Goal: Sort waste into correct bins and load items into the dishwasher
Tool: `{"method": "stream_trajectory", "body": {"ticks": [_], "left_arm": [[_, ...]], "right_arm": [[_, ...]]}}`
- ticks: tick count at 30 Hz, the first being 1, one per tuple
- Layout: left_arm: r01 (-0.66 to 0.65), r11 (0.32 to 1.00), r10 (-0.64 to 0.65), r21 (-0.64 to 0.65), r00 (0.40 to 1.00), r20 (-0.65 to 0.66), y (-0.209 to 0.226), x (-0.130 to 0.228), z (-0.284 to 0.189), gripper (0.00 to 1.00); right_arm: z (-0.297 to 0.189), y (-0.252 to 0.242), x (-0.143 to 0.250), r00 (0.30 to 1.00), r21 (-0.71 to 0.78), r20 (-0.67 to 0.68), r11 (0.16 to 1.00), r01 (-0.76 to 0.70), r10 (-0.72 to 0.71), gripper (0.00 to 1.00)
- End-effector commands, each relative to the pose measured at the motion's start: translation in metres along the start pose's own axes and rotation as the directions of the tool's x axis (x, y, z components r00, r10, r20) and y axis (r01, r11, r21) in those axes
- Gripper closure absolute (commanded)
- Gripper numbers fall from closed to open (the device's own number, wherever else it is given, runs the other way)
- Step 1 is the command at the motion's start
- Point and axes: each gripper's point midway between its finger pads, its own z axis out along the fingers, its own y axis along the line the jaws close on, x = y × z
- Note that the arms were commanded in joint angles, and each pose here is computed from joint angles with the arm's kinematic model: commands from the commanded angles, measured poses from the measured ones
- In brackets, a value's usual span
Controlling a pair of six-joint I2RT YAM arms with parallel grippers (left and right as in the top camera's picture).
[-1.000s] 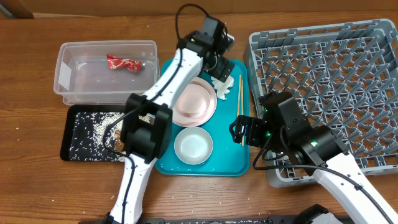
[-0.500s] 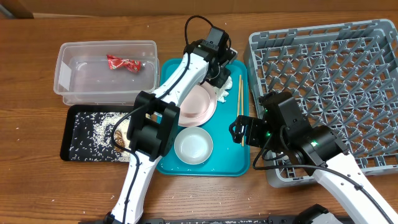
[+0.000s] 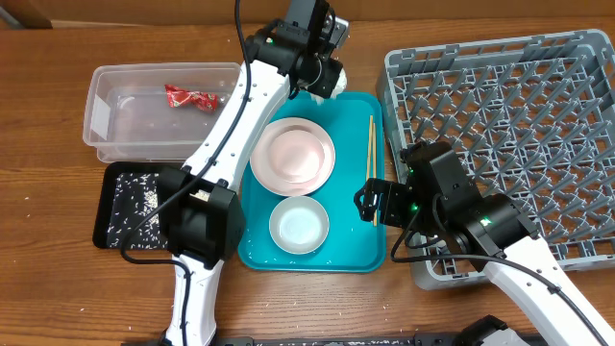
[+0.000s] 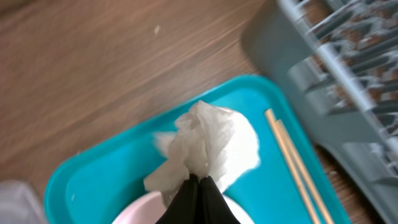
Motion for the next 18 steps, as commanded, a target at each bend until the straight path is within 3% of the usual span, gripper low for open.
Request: {"method": "stream_trajectory", "body": {"ticks": [1, 9, 13, 18], "left_arm": [[0.085, 0.984, -0.086, -0.155, 0.996, 0.000, 0.028, 0.003, -0.011, 0.96], [0.309, 0.929, -0.285, -0.206, 0.949, 0.136, 0.087, -0.003, -0.109, 0.96], [0.444, 0.848, -0.437, -0.290, 0.895, 0.093, 0.142, 0.037, -0.139, 0.96], [0.514, 0.783, -0.544, -0.349, 0.839, 0.016, 0.181, 0.080, -0.139, 0.93]], "right_arm": [[-0.010, 0.003, -0.004, 1.000, -0.008, 0.022, 1.000, -0.002, 0.002, 0.00], [-0.010, 0.003, -0.005, 1.000, -0.009, 0.024, 1.000, 0.007, -0.006, 0.00], [-0.010, 0.005, -0.006, 1.000, -0.014, 0.030, 1.000, 0.008, -0.007, 0.00], [-0.010, 0.005, -0.006, 0.999, -0.015, 0.032, 1.000, 0.008, -0.008, 0.00]]}}
